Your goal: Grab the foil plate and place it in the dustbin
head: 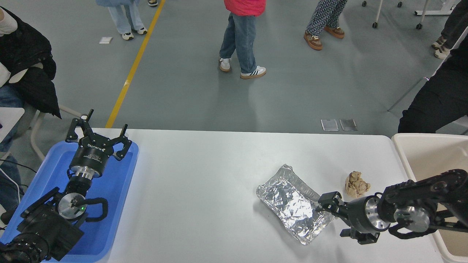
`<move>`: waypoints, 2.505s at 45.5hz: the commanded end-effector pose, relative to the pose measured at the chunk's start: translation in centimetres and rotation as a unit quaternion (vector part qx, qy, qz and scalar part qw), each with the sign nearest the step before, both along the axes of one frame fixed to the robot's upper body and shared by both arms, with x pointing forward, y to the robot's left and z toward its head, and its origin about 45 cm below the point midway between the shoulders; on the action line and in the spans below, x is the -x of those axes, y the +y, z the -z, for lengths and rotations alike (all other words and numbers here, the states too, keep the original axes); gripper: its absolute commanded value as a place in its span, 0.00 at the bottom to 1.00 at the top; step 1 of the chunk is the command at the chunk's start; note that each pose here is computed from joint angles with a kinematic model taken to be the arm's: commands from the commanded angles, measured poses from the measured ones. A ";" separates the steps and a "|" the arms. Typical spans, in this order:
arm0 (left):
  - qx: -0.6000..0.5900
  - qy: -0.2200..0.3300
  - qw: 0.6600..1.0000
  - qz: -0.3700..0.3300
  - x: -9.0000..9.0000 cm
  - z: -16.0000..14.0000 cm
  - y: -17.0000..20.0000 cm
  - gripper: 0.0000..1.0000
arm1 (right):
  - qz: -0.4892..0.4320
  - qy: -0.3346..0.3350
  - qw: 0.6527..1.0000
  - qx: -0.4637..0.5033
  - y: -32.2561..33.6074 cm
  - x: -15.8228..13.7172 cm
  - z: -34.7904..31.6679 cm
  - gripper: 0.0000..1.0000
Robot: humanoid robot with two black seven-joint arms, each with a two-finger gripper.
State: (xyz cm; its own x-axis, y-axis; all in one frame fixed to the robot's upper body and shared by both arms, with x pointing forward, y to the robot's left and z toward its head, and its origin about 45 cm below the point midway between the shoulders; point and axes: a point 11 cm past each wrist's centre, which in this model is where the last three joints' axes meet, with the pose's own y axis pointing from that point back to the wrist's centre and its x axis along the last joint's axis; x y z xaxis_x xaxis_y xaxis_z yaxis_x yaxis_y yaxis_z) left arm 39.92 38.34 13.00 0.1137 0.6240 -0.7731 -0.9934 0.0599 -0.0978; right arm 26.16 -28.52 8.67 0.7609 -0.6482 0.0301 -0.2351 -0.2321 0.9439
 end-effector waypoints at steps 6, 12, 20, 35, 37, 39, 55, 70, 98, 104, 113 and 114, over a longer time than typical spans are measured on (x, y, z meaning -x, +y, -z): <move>0.000 0.001 1.000 0.000 0.0 0.0 0.0 1.00 | 0.003 -0.016 1.000 0.016 1.4 0.9 2.1 0.63; 0.000 0.000 1.000 0.000 0.0 0.0 0.0 1.00 | -0.011 -0.023 0.999 0.024 1.6 1.1 2.6 0.38; 0.000 0.000 1.000 0.000 0.0 0.0 0.0 1.00 | -0.017 -0.036 0.999 0.036 1.5 1.2 2.9 0.13; 0.000 0.000 1.000 0.000 0.0 0.0 0.0 1.00 | -0.021 -0.043 0.998 0.046 1.8 1.3 3.2 0.00; 0.000 0.000 1.000 0.000 0.0 0.0 0.0 1.00 | -0.022 -0.043 0.998 0.046 1.8 1.3 3.2 0.00; 0.000 0.000 1.000 0.000 0.0 0.0 0.0 1.00 | -0.020 -0.043 0.998 0.049 1.6 1.3 3.2 0.00; 0.000 0.000 1.000 0.001 -0.1 -0.1 0.0 1.00 | -0.030 -0.079 0.993 0.079 -1.3 -2.6 -0.7 0.00; 0.000 0.001 1.000 0.000 0.0 0.0 0.0 1.00 | -0.091 -0.095 0.985 0.114 -5.1 -8.7 -11.9 0.00; 0.000 0.000 1.000 0.000 0.0 0.0 0.0 1.00 | -0.190 -0.105 0.964 0.154 -6.0 -11.1 -29.8 0.00; 0.000 0.000 1.000 0.000 0.0 0.0 0.0 1.00 | -0.189 -0.108 0.962 0.163 -6.5 -10.9 -31.3 0.00; 0.000 0.000 1.000 0.000 0.0 0.0 0.0 1.00 | -0.189 -0.107 0.962 0.167 -6.7 -10.8 -31.7 0.00; 0.000 0.000 1.000 0.000 0.0 0.0 0.0 1.00 | -0.189 -0.107 0.962 0.167 -6.7 -10.8 -31.7 0.00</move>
